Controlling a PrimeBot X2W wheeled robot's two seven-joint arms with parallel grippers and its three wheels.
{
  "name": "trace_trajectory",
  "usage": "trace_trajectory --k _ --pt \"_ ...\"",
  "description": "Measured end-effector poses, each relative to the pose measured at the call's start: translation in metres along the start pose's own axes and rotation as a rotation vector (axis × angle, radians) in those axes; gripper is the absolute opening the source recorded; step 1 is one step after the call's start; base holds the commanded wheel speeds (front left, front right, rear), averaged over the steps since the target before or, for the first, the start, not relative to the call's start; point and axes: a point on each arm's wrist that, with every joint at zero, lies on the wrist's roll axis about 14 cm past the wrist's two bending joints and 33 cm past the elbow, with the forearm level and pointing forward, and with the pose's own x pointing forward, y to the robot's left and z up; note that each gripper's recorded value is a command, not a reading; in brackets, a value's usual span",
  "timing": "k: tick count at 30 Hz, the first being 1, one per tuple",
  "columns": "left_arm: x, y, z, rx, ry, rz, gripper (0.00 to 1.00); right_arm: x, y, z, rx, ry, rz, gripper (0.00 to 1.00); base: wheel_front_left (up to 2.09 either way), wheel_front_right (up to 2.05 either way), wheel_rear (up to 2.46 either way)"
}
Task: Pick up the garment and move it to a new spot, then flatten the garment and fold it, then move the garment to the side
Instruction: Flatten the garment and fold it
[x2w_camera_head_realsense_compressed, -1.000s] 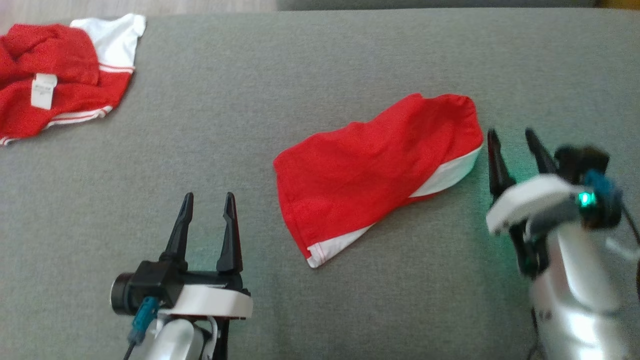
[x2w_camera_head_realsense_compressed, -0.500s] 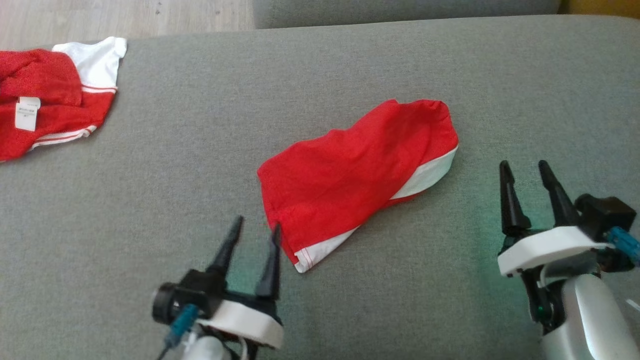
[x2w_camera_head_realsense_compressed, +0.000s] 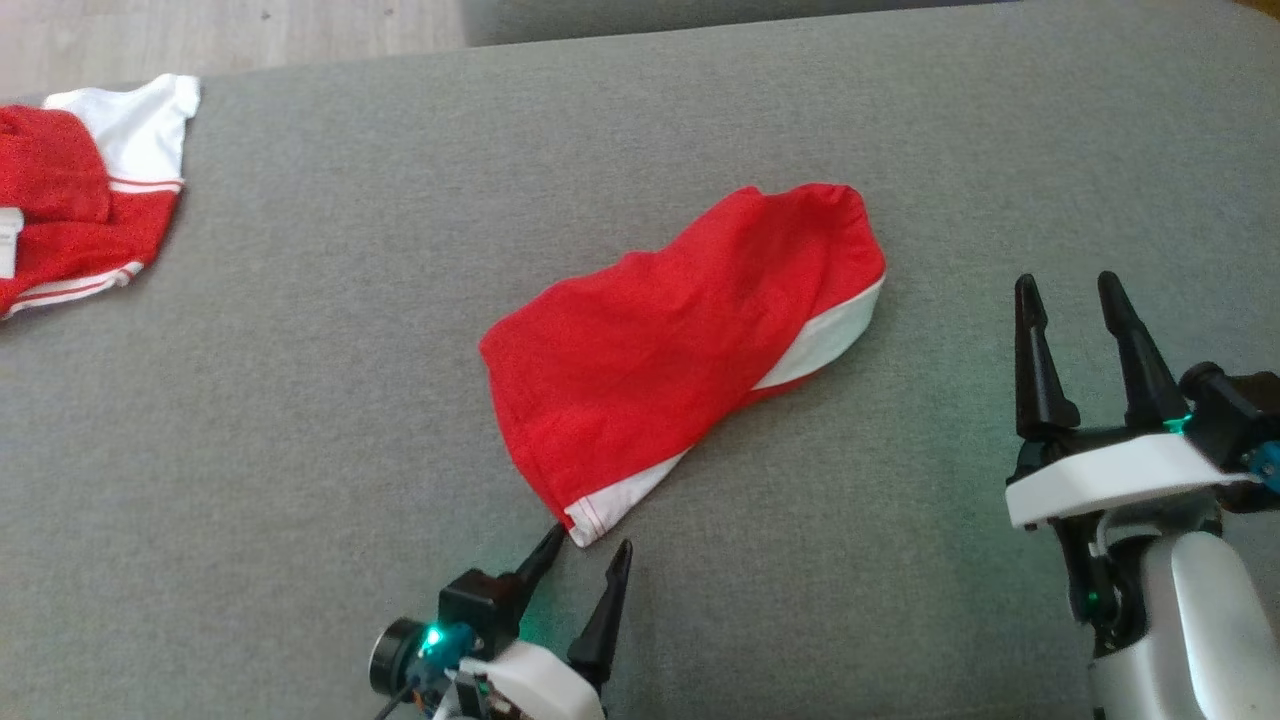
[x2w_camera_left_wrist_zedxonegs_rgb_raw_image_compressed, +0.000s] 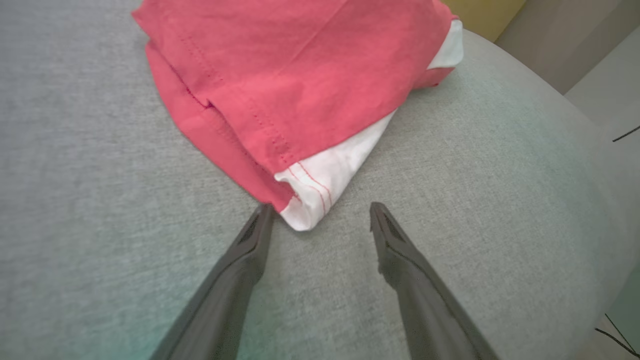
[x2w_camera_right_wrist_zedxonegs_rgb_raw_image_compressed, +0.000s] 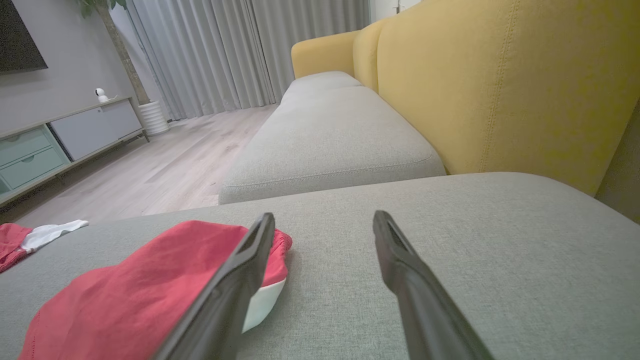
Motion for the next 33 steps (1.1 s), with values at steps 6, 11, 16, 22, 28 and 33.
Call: trace_trajectory --k 6,11,16,22,28,33 --pt "0.011 -0.003 0.01 0.021 -0.025 -0.023 0.51 -0.003 -0.006 0.005 -0.004 -0.015 -0.017 1.0 0.0 0.0 0.0" --pt "0.014 -0.004 0.014 0.031 -0.053 -0.019 0.0 -0.006 -0.01 0.008 -0.006 -0.023 -0.029 1.0 0.0 0.0 0.0" --pt "0.015 0.004 0.039 0.045 -0.159 0.018 0.0 -0.008 -0.012 0.011 -0.005 -0.031 -0.035 1.0 0.0 0.0 0.0" --pt "0.003 0.022 0.099 0.069 -0.361 0.086 0.0 -0.017 -0.016 0.005 -0.001 -0.015 -0.05 1.0 0.0 0.0 0.0" --pt "-0.013 0.042 0.139 0.11 -0.471 0.136 0.0 -0.016 -0.016 0.006 0.008 -0.017 -0.05 1.0 0.0 0.0 0.0" --pt "-0.01 0.079 0.154 0.105 -0.455 0.227 0.0 -0.014 -0.019 -0.001 0.017 0.0 -0.058 1.0 0.0 0.0 0.0"
